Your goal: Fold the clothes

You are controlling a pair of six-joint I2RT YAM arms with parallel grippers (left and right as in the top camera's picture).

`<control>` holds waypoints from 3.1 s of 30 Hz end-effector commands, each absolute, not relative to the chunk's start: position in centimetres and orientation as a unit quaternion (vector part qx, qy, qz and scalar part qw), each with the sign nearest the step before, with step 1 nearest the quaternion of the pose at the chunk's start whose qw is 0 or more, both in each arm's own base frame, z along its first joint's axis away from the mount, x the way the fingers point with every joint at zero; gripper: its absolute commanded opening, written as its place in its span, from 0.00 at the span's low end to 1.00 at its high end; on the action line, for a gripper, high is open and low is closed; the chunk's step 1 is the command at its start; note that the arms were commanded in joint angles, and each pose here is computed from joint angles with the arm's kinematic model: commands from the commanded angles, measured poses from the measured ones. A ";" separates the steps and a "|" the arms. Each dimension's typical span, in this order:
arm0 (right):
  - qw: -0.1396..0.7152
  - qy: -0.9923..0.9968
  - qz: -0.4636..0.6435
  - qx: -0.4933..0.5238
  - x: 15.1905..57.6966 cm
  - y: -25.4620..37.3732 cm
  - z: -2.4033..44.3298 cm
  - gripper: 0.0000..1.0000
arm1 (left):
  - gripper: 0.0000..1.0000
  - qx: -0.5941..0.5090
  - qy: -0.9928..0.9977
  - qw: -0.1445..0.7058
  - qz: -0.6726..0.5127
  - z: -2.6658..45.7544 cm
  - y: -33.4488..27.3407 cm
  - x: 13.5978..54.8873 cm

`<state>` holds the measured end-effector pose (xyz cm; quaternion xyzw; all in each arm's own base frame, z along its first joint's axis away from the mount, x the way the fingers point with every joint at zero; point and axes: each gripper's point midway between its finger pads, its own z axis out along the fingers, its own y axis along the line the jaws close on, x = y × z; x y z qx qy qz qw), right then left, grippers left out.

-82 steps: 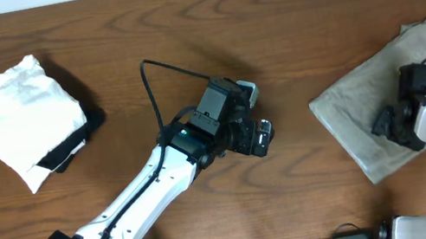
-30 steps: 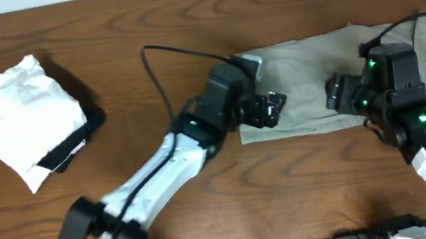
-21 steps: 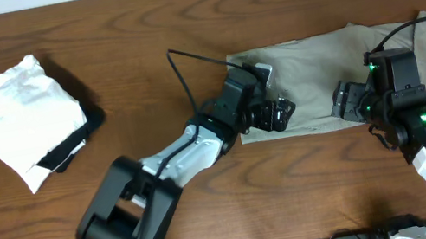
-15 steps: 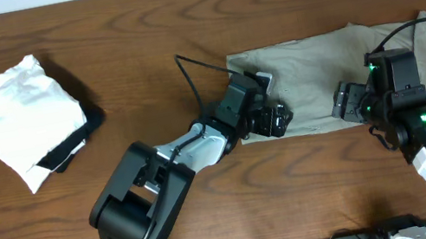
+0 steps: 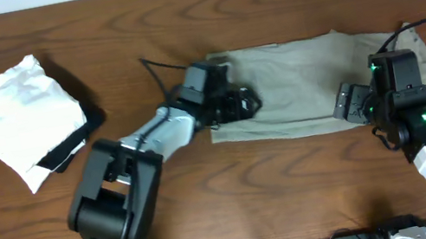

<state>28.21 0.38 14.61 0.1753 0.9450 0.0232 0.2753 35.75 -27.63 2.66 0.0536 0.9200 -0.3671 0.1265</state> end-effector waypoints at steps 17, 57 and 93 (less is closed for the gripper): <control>0.234 0.935 -0.016 0.267 33.1 -11.1 6.5 0.71 | 0.86 -0.016 0.932 0.066 -0.355 -1.0 -21.4 35.4; 0.161 0.923 0.029 0.348 31.0 -14.9 0.3 0.07 | 0.86 -0.016 0.933 0.066 -0.355 -1.0 -21.3 35.4; 0.227 0.892 0.241 0.309 35.7 -13.7 9.5 0.29 | 0.86 -0.016 0.933 0.066 -0.355 -1.0 -21.3 35.4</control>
